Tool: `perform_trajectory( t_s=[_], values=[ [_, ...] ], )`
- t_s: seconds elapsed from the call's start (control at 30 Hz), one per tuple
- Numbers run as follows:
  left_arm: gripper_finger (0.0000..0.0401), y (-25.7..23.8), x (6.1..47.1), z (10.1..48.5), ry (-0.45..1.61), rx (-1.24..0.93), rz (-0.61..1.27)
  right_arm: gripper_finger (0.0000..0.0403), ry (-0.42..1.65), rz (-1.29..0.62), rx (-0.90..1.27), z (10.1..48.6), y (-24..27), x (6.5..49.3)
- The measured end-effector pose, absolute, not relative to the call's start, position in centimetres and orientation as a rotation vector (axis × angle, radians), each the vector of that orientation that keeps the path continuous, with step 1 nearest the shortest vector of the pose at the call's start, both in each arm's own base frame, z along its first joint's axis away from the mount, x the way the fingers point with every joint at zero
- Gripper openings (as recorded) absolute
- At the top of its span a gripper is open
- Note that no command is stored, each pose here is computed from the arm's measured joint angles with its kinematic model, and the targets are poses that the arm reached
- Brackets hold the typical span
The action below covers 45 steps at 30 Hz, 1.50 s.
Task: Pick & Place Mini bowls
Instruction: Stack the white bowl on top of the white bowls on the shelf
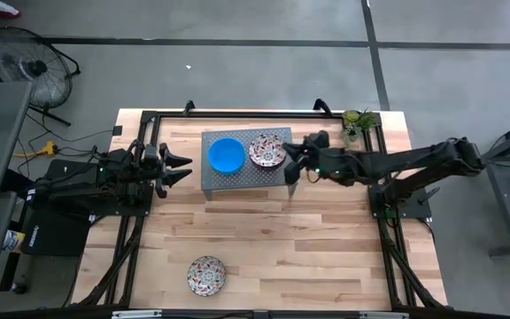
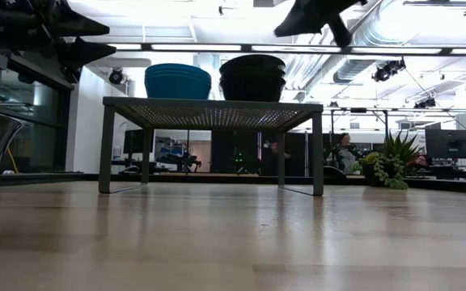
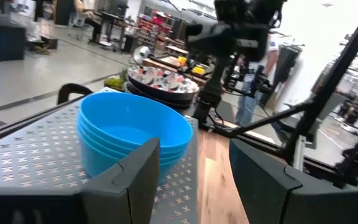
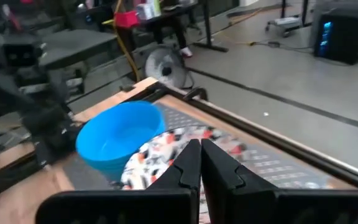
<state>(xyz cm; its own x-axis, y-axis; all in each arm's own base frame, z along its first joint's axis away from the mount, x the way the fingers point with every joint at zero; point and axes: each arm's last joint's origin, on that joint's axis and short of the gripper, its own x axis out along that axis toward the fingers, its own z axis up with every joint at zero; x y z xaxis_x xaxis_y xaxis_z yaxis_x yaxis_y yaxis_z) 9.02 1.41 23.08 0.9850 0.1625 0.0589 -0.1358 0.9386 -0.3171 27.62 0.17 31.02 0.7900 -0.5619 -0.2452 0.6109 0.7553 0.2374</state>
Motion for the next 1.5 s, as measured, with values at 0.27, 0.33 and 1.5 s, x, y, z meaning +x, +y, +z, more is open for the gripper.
perform_trajectory(
  t_s=[0.27, 0.33, 1.5],
  values=[
    [0.019, 1.1, 9.1, 23.1, -0.066, -0.338, 0.036, 0.0, 0.151, -0.726, 0.361, 33.1, 0.7, 23.2],
    [0.019, 0.9, 9.1, 23.1, -0.055, -0.335, -0.022, 0.0, 0.176, -0.726, 0.369, 33.2, 0.9, 22.2],
    [0.019, -1.0, 7.8, 20.0, 0.495, -0.607, -0.3, 0.0, 0.509, -0.738, 0.422, 30.4, 2.8, 18.4]
  ],
)
